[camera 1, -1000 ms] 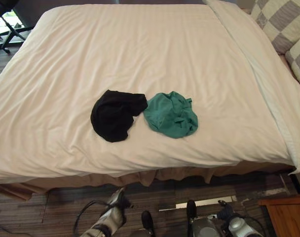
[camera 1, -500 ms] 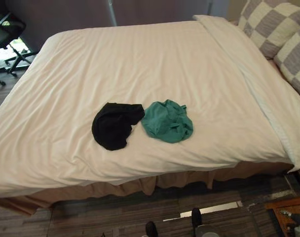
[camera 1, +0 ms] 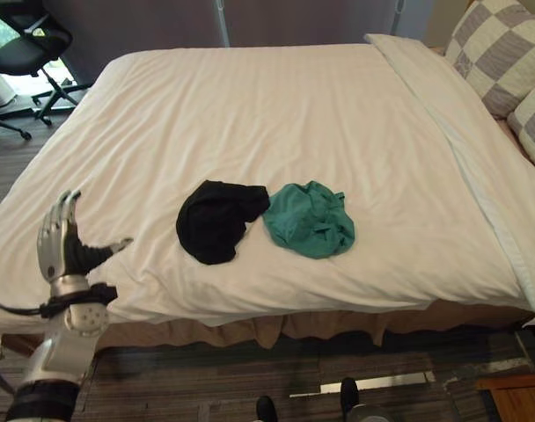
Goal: Tidy up the quilt and then pick up the clothes from the bed and put them into the laundry hamper.
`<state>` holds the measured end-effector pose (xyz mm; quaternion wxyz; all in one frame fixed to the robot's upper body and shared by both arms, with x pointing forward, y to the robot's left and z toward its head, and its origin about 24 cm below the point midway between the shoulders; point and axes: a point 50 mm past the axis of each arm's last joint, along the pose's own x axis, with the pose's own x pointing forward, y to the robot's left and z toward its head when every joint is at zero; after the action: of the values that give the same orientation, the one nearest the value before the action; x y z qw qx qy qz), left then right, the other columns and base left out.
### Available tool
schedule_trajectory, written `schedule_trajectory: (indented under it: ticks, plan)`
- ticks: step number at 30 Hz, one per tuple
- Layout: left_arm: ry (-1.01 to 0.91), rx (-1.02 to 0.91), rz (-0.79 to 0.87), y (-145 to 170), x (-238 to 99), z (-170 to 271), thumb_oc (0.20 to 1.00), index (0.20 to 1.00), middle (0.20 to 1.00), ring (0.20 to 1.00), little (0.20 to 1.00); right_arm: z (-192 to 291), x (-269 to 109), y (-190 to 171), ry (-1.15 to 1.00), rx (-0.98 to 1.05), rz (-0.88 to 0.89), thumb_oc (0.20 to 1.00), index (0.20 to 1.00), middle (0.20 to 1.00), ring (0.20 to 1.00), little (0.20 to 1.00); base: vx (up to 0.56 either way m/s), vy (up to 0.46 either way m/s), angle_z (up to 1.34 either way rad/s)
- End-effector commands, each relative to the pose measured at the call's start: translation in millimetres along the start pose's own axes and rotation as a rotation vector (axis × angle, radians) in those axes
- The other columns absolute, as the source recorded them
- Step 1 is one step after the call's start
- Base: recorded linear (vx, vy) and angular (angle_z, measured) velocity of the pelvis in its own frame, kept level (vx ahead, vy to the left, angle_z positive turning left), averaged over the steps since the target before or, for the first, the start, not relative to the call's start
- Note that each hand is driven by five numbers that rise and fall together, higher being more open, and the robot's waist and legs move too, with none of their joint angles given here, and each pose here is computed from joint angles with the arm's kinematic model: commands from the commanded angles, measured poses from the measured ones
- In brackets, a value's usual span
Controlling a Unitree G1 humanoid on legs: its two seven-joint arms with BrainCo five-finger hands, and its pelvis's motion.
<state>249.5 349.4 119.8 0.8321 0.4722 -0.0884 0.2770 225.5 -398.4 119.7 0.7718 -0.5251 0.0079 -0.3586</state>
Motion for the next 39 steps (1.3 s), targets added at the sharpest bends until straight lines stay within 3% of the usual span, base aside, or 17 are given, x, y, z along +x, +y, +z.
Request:
schedule_trajectory:
  ticks: [1, 7, 13, 18, 22, 26, 34, 39]
  plan:
    - [-0.091, -0.105, 0.147, 20.1, 34.2, 30.1, 1.0, 1.0, 1.0, 1.0, 1.0, 70.4, 31.6, -8.9, -0.269, 0.0, -0.043, 1.0, 1.0, 1.0, 1.0, 1.0, -0.08, -0.028, -0.03]
    - [-0.163, -0.034, 0.062, -0.4, 66.3, 64.1, 1.0, 1.0, 1.0, 1.0, 1.0, 168.7, 38.5, 6.2, -0.541, 0.135, -0.008, 1.0, 1.0, 1.0, 1.0, 1.0, -0.14, -0.009, -0.02]
    - [-0.096, 0.176, 0.023, -6.0, 92.6, 59.5, 1.0, 1.0, 1.0, 1.0, 1.0, 213.3, 38.8, 14.9, -0.652, 0.16, 0.012, 1.0, 1.0, 1.0, 1.0, 1.0, -0.07, 0.0, -0.05]
    - [-0.056, 0.291, 0.052, 7.1, 106.8, 55.3, 1.0, 1.0, 1.0, 1.0, 1.0, 218.9, 36.9, 18.5, -0.665, 0.177, 0.01, 1.0, 1.0, 1.0, 1.0, 1.0, -0.03, -0.004, -0.02]
    - [-0.006, 0.437, 0.128, 37.6, 124.9, 52.3, 1.0, 1.0, 1.0, 1.0, 1.0, 224.6, 34.0, 20.2, -0.689, 0.205, 0.011, 1.0, 1.0, 1.0, 1.0, 1.0, -0.05, -0.005, -0.03]
    - [-0.048, 0.485, 0.18, 52.0, 137.3, 69.7, 1.0, 1.0, 1.0, 1.0, 1.0, 229.4, 29.6, 25.8, -0.708, 0.213, 0.024, 1.0, 1.0, 1.0, 1.0, 1.0, -0.01, 0.001, -0.01]
    - [-0.199, 0.456, 0.179, 41.4, 141.9, 105.7, 1.0, 1.0, 1.0, 1.0, 1.0, 236.3, 19.6, 39.4, -0.731, 0.231, 0.065, 1.0, 1.0, 1.0, 1.0, 1.0, 0.01, 0.002, -0.03]
    - [-0.159, 0.4, 0.047, 4.0, 130.3, 96.5, 1.0, 1.0, 1.0, 1.0, 1.0, 245.1, 9.4, 42.2, -0.765, 0.284, 0.096, 1.0, 1.0, 1.0, 1.0, 1.0, 0.02, 0.016, -0.06]
